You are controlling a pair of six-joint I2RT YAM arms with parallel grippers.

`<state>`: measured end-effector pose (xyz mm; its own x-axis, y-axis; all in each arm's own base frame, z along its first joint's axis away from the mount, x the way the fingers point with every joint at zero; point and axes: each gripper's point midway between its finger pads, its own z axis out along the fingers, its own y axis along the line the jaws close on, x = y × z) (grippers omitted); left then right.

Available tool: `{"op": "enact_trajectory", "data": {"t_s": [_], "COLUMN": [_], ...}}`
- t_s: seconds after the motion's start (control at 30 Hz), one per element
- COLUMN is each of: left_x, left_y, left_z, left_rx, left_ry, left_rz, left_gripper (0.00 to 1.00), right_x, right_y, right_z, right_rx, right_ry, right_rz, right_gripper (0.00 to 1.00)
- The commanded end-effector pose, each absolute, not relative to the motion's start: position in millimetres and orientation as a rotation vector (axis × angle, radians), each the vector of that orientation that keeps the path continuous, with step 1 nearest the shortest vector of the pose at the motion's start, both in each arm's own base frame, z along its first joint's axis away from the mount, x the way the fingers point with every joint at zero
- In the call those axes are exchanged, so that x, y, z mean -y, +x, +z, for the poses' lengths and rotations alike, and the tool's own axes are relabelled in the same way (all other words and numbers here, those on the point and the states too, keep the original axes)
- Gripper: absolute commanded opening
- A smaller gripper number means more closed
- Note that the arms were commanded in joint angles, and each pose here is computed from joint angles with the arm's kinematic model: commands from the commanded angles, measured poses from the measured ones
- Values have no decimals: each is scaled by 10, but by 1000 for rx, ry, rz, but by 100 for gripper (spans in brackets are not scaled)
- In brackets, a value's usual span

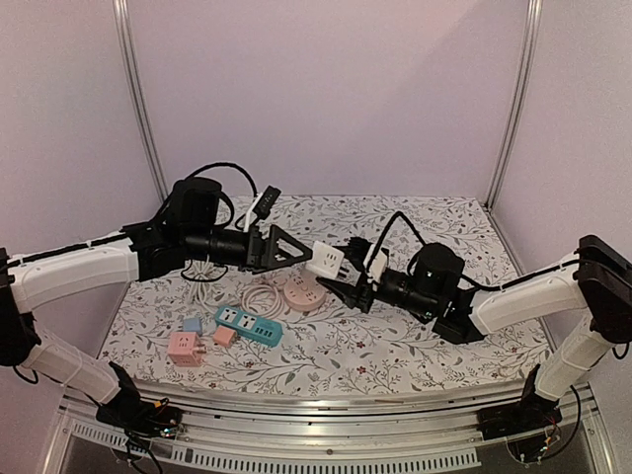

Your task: Insert the plug

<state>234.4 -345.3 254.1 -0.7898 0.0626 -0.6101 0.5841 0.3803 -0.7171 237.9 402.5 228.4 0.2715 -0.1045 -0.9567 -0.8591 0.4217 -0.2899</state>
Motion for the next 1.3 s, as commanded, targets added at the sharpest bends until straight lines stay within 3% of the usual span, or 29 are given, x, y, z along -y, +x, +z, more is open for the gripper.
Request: {"op": "enact_trajectory", "data": {"t_s": [0.0, 0.97, 1.27], "left_x": [3483, 3594, 3680], "left_y": [2368, 2432, 2532], "left_z": [2647, 2539, 2640], "left_rx": [-2138, -2175, -2110], "left_ry": [566, 587, 567], "left_rz": [-1462, -1459, -1493], "left_gripper": [99, 91, 81], "right_x": [-4036, -4140, -4166], "right_y": [2380, 2411, 2401], "right_z": [2786, 2798, 2761], "right_rx": [-1062, -1037, -1043], "right_ry": [-962, -977, -984], "right_rz": [657, 657, 679], "right_gripper": [0, 0, 0]}}
